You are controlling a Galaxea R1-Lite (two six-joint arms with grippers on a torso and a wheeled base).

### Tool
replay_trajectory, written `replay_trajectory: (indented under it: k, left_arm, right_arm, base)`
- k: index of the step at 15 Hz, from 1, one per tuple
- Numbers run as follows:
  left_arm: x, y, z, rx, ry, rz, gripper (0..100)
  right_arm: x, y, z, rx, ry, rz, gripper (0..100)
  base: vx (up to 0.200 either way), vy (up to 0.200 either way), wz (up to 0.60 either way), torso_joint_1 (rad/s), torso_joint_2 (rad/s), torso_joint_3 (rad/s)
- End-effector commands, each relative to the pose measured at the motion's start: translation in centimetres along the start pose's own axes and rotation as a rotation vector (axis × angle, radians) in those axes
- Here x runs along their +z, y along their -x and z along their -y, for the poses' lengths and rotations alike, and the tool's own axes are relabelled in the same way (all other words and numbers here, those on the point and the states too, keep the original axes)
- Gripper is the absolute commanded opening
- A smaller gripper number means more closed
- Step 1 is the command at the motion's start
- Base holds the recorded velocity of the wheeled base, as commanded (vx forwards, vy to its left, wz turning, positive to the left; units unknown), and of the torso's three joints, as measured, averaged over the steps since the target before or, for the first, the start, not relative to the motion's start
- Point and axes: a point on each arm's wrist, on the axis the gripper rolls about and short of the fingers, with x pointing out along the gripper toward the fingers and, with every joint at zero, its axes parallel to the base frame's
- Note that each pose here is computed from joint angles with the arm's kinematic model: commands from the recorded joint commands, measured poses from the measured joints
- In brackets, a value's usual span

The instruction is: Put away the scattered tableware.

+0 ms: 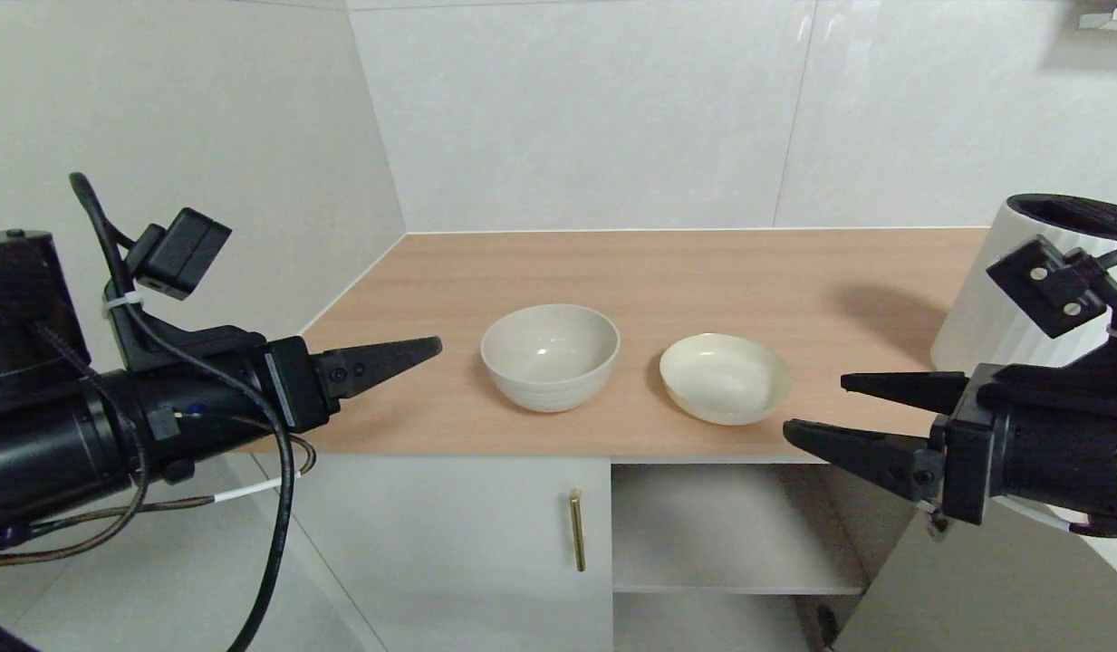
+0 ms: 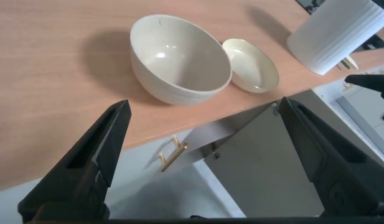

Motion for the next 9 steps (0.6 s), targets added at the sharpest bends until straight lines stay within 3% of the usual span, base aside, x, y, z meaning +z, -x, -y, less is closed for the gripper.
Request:
replay_trajectory:
  k: [1,2,5,7,9]
  left_arm:
    - [1.2,-0.4,0.2,0.007,-0.002,0.01,100]
    - [1.7,-0.6,0.3,0.014,-0.001,0.008,100]
    - [6.7,-1.0,1.1,0.086,0.047,-0.077,100]
    - [6.1,-0.9,0.7,0.138,0.089,-0.179,100]
    - [5.7,-1.4,0.3,0.183,0.102,-0.188,100]
  right_arm:
    - [0.7,-2.6,1.1,-0.077,-0.022,-0.018,100]
    - [1.0,-3.1,1.5,-0.11,-0.034,-0.019,100]
    - [4.3,-7.1,4.5,-0.382,-0.146,-0.059,100]
    - [4.9,-7.6,5.2,-0.42,-0.261,-0.106,100]
    - [4.5,-8.0,5.5,-0.479,-0.292,-0.103,100]
  base:
    - [0.0,0.0,0.0,0.0,0.0,0.0]
    - [0.0,0.0,0.0,0.0,0.0,0.0]
    - [0.0,0.0,0.0,0.0,0.0,0.0]
    - [0.0,0.0,0.0,0.0,0.0,0.0]
    - [0.0,0.0,0.0,0.0,0.0,0.0]
